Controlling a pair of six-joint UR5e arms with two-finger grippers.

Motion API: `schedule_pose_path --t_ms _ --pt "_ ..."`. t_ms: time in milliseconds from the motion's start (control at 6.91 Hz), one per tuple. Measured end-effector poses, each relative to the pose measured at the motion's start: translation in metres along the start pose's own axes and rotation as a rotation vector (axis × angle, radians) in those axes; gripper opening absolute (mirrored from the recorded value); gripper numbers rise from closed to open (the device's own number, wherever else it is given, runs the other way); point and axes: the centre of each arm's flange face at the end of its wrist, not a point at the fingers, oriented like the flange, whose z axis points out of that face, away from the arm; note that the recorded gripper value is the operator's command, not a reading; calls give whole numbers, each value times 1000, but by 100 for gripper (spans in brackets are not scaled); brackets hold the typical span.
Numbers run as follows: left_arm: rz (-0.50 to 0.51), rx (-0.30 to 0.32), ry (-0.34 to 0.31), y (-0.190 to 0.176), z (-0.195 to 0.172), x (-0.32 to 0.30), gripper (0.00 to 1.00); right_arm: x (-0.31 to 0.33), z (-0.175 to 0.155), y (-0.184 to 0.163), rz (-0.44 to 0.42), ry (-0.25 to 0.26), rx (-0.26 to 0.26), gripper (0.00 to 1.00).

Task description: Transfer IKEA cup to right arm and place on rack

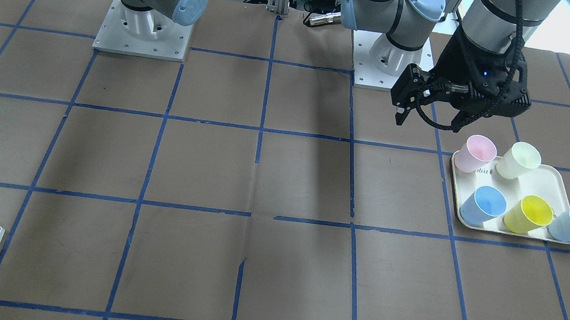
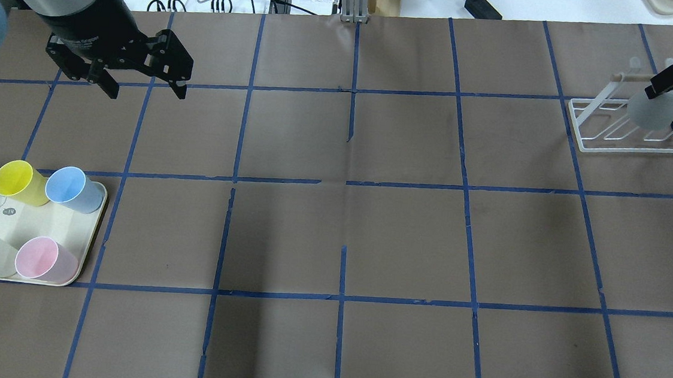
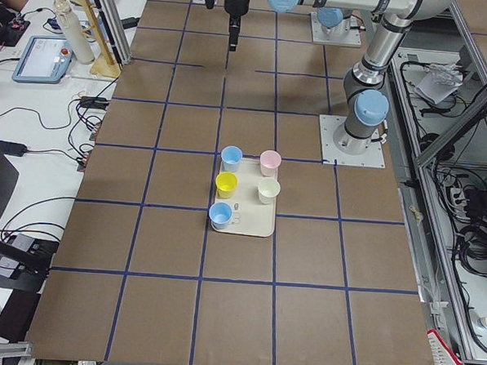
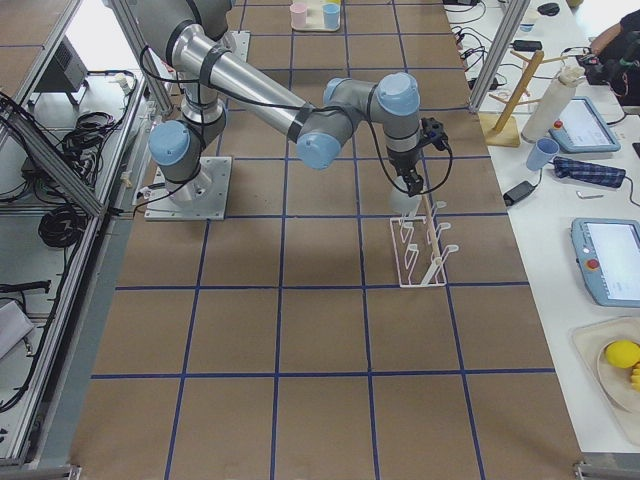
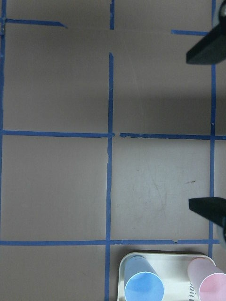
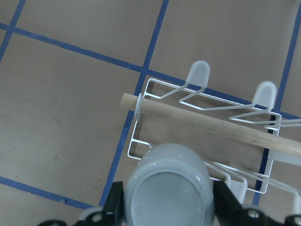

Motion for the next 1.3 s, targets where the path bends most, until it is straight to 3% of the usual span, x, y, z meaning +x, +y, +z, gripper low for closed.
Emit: schedule_pose_path --t_ms 1158,1303 --pt "-2 -15 8 5 6 -5 100 7 41 5 22 -45 -47 5" --pt "-2 -16 9 4 6 -6 100 8 45 5 24 -50 -51 18"
